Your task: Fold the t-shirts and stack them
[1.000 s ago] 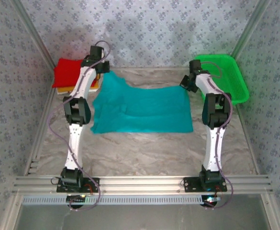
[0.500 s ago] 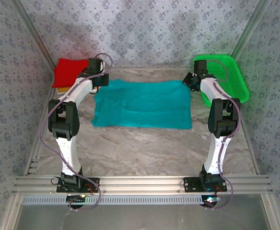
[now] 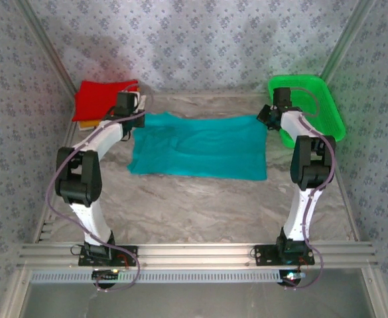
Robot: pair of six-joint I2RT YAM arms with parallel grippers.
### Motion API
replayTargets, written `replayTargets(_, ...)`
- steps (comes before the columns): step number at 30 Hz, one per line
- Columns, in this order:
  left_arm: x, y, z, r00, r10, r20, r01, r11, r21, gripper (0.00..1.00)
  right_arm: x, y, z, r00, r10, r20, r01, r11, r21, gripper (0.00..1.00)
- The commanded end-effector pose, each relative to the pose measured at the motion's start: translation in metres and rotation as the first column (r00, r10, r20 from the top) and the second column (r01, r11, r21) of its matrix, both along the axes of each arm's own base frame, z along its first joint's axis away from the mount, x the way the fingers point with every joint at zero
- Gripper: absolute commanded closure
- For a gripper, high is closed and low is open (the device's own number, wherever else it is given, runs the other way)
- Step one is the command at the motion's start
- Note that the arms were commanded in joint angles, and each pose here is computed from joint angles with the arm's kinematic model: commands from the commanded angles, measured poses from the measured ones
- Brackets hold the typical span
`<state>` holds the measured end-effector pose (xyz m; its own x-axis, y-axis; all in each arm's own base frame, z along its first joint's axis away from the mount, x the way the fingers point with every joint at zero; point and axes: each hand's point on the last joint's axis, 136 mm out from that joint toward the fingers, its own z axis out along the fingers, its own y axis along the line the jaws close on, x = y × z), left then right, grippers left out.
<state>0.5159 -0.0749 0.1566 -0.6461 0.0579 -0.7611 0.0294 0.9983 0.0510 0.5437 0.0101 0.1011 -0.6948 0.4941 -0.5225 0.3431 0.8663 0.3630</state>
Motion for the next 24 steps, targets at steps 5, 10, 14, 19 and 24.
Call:
replayTargets(5, -0.028, 0.020, 0.020, 0.995, 0.065, 0.071, -0.067, 0.998, 0.022, 1.00, -0.023, 0.001, 0.019, 0.999, 0.037, 0.034, -0.036, 0.999, -0.022, 1.00)
replayTargets(10, -0.046, 0.029, 0.002, 0.995, 0.095, 0.030, -0.096, 0.994, 0.044, 1.00, -0.040, 0.000, 0.019, 0.999, 0.041, 0.024, -0.040, 0.998, -0.045, 1.00)
replayTargets(14, -0.048, 0.027, -0.007, 0.996, 0.089, 0.014, -0.089, 0.995, 0.034, 1.00, -0.046, 0.003, 0.015, 0.999, 0.044, 0.016, -0.044, 0.998, -0.044, 1.00)
replayTargets(19, -0.043, 0.022, 0.009, 0.996, 0.079, 0.034, -0.080, 0.997, 0.018, 1.00, -0.044, 0.003, 0.025, 0.999, 0.037, 0.025, -0.036, 0.998, -0.045, 1.00)
replayTargets(24, -0.055, 0.023, 0.004, 0.996, 0.091, 0.012, -0.091, 0.996, 0.007, 1.00, -0.057, 0.001, 0.020, 1.000, 0.012, 0.006, -0.011, 0.999, -0.043, 1.00)
